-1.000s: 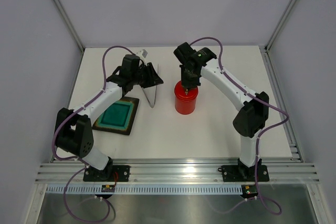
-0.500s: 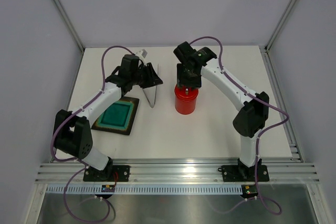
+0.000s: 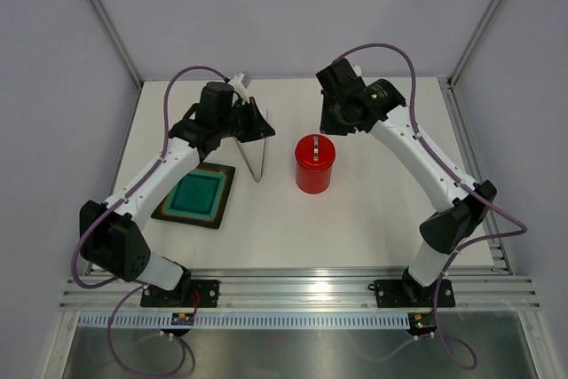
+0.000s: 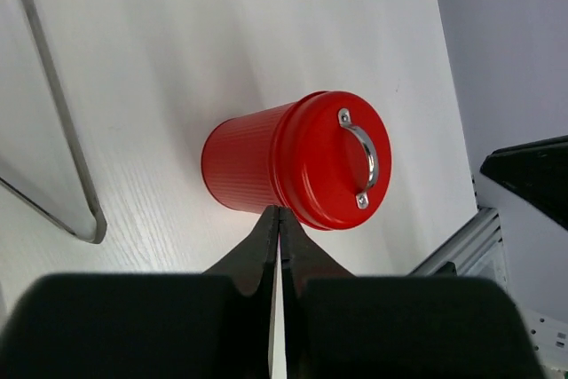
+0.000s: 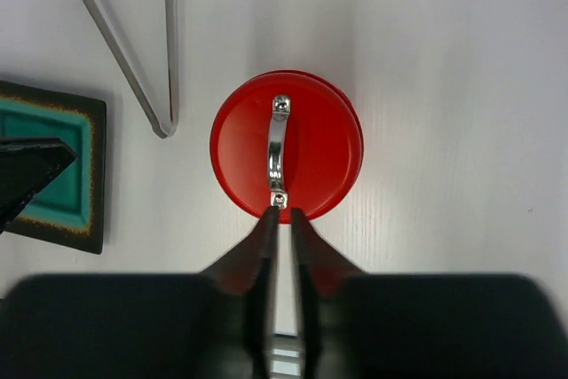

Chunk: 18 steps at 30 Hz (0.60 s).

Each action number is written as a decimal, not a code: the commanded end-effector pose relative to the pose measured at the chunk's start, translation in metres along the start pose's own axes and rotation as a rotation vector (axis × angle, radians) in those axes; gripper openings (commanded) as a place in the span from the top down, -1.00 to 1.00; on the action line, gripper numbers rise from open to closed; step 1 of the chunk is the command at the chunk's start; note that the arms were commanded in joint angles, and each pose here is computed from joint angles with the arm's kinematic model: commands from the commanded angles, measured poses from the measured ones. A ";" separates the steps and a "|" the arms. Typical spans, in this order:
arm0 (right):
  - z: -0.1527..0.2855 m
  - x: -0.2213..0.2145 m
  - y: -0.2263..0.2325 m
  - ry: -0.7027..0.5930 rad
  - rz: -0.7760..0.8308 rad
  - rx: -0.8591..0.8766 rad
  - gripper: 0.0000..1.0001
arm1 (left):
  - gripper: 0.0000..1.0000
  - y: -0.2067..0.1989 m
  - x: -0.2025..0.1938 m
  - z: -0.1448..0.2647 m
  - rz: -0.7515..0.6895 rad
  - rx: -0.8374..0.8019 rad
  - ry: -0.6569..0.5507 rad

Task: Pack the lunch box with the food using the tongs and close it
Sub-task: Close the box lid on the packing box.

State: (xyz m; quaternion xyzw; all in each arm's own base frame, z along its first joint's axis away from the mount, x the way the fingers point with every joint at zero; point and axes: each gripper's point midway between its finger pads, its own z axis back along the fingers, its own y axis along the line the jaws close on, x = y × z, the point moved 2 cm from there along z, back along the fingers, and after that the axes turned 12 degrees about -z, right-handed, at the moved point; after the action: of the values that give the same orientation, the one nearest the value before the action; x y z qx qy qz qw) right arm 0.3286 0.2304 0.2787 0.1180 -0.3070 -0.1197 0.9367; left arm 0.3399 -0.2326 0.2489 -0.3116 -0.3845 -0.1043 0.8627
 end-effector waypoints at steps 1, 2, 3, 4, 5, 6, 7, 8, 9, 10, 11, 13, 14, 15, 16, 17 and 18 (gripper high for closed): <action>0.001 0.013 -0.008 -0.067 -0.043 -0.008 0.85 | 1.00 -0.025 0.012 0.008 -0.046 -0.068 -0.024; -0.004 0.009 -0.010 -0.050 -0.044 -0.012 0.95 | 1.00 -0.029 0.012 0.007 -0.051 -0.078 -0.025; -0.005 0.007 -0.011 -0.045 -0.046 -0.012 1.00 | 1.00 -0.033 0.011 0.005 -0.053 -0.085 -0.021; -0.008 0.006 -0.010 -0.040 -0.049 -0.009 1.00 | 1.00 -0.038 0.005 -0.001 -0.058 -0.092 0.000; -0.011 0.004 -0.012 -0.032 -0.050 -0.015 1.00 | 1.00 -0.044 0.009 -0.001 -0.065 -0.100 -0.003; -0.012 0.003 -0.012 -0.029 -0.053 -0.014 1.00 | 1.00 -0.050 0.006 -0.005 -0.075 -0.101 0.005; -0.014 0.003 -0.012 -0.026 -0.054 -0.016 1.00 | 1.00 -0.052 0.004 -0.007 -0.083 -0.097 0.021; -0.014 0.003 -0.012 -0.026 -0.053 -0.018 1.00 | 1.00 -0.055 0.007 -0.010 -0.089 -0.095 0.021; -0.014 0.003 -0.012 -0.026 -0.054 -0.016 1.00 | 1.00 -0.057 0.006 -0.011 -0.095 -0.091 0.025; -0.016 0.003 -0.012 -0.024 -0.053 -0.016 1.00 | 1.00 -0.059 0.004 -0.013 -0.101 -0.089 0.034; -0.016 0.004 -0.012 -0.024 -0.054 -0.015 1.00 | 0.99 -0.062 0.005 -0.016 -0.103 -0.091 0.035; -0.020 0.003 -0.012 -0.018 -0.053 -0.020 1.00 | 0.99 -0.064 0.005 -0.020 -0.109 -0.092 0.040; -0.022 0.002 -0.012 -0.014 -0.055 -0.020 1.00 | 0.99 -0.064 0.003 -0.025 -0.109 -0.091 0.051; -0.025 0.000 -0.012 -0.008 -0.054 -0.023 1.00 | 0.99 -0.064 0.001 -0.029 -0.110 -0.088 0.059; -0.033 -0.005 -0.014 0.006 -0.051 -0.034 1.00 | 0.99 -0.062 -0.001 -0.032 -0.109 -0.083 0.067; -0.038 -0.008 -0.016 0.016 -0.053 -0.040 1.00 | 0.99 -0.056 -0.008 -0.041 -0.102 -0.068 0.091; -0.046 -0.013 -0.018 0.033 -0.055 -0.048 1.00 | 0.99 -0.054 -0.012 -0.046 -0.096 -0.065 0.097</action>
State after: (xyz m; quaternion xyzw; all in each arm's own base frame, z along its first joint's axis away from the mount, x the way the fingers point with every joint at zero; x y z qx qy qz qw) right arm 0.3366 0.2226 0.2503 0.1095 -0.2969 -0.1425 0.9379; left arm 0.3261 -0.2992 0.2488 -0.3271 -0.3471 -0.1704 0.8623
